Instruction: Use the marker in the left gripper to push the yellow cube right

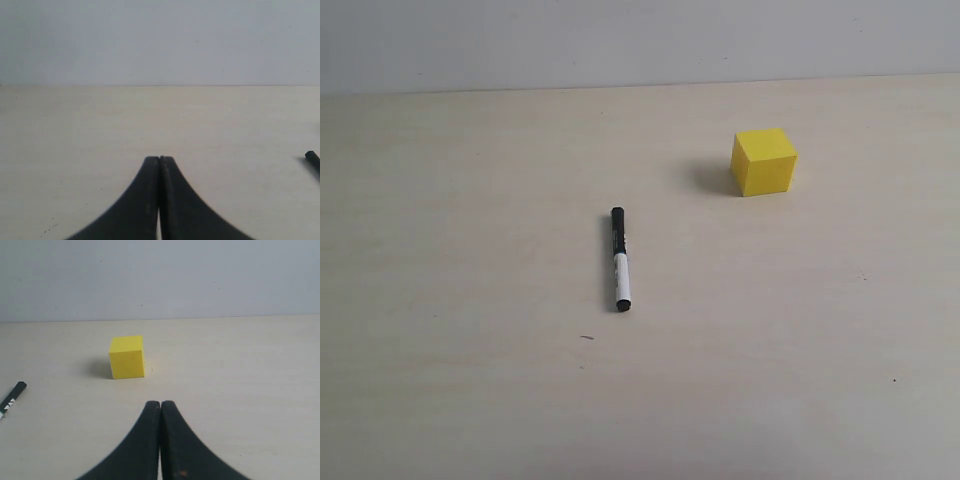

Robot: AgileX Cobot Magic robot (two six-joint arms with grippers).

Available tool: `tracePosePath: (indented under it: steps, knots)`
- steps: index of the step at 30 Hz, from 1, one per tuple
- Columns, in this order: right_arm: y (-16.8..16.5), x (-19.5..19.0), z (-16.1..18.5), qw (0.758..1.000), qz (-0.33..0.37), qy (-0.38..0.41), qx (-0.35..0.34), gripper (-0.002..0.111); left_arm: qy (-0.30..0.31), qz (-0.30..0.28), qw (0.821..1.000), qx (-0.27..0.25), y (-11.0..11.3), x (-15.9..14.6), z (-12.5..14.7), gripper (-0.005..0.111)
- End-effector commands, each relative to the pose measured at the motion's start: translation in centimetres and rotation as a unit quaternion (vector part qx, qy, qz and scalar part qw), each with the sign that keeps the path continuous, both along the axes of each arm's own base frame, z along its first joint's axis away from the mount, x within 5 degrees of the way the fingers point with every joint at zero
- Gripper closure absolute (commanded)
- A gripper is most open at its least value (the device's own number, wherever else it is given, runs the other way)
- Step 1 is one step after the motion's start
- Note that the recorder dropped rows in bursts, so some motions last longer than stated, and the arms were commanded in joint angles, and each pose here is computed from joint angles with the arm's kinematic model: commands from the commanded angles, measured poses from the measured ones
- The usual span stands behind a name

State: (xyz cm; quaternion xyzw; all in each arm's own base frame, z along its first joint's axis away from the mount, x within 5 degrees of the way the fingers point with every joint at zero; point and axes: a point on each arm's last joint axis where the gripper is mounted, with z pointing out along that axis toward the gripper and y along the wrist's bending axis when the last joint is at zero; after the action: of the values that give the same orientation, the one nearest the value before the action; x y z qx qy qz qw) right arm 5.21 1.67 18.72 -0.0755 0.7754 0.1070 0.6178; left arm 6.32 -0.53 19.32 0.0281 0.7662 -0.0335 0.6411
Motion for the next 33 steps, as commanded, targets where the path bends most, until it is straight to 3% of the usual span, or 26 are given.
tracePosePath:
  steps: [1,8,17,33]
  knots:
    - [-0.05,0.0,-0.09,1.0,-0.003,-0.003,-0.002,0.108,0.012,0.002,1.0,0.001,0.03,-0.09,-0.32,0.107]
    - [-0.05,0.0,-0.09,1.0,-0.003,-0.003,-0.002,0.108,0.061,0.005,0.998,0.006,0.11,-0.31,-1.2,0.107]
    - [-0.05,0.0,-0.09,1.0,-0.003,-0.003,-0.002,0.108,0.019,0.005,1.0,0.001,0.18,-0.89,-0.73,0.107]
    - [-0.05,0.0,-0.09,1.0,-0.003,-0.003,-0.002,0.108,0.023,0.006,1.0,0.002,0.18,-0.91,-0.82,0.107]
